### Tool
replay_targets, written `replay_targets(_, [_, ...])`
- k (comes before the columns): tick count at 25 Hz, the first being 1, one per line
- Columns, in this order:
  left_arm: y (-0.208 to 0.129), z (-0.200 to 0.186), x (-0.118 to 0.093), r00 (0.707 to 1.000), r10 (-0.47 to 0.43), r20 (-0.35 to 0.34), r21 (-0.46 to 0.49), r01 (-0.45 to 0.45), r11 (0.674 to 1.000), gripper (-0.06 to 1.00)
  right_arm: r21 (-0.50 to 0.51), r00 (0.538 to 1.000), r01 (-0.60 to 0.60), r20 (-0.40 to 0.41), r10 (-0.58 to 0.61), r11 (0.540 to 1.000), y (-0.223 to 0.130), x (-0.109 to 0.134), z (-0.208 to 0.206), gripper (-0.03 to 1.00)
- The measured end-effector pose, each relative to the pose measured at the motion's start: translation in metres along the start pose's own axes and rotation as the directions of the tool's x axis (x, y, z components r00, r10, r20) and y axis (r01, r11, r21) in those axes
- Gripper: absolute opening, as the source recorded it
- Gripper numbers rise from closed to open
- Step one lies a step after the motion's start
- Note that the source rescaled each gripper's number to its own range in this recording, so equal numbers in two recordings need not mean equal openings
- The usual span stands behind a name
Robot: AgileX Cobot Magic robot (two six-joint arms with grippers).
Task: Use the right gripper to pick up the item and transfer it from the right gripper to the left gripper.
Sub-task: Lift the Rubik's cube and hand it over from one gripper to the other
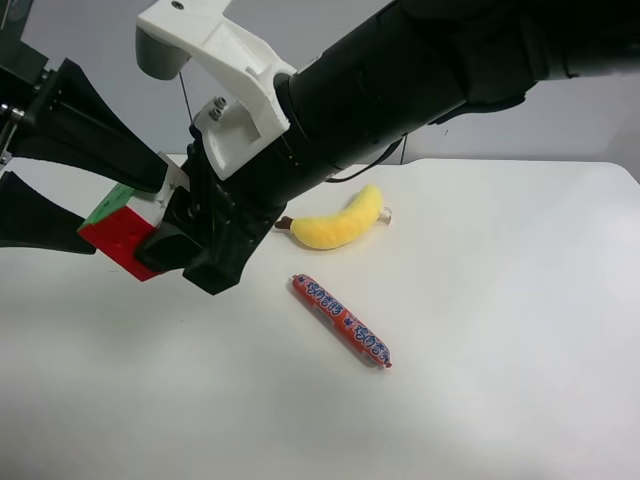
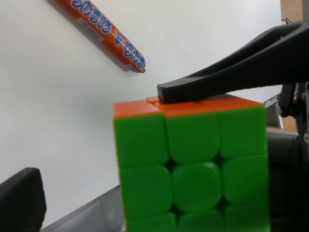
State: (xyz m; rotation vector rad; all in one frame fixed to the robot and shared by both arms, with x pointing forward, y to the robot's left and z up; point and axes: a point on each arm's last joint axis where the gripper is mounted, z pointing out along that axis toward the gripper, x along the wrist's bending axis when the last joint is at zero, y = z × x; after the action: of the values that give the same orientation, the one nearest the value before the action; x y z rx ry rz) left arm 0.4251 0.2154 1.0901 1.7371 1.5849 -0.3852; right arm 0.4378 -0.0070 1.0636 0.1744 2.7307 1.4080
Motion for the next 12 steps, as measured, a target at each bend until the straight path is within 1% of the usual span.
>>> replay_targets(3, [-0.0006,-0.0001,0.0027,0.999,0.014,-0.029,0.007,-0.014,1.000,1.00,-0.014,1.000,-0.014,-0.004,0.014,1.000,0.0013,0.0003,0.0000,0.01])
replay_targets(12, [-0.0008,-0.0001,0.0034,0.999,0.013,-0.037,0.010,-0.012,1.000,1.00,-0.036,1.000,-0.024,-0.011,0.023,0.999,0.0033,0.0008,-0.0001,0.01])
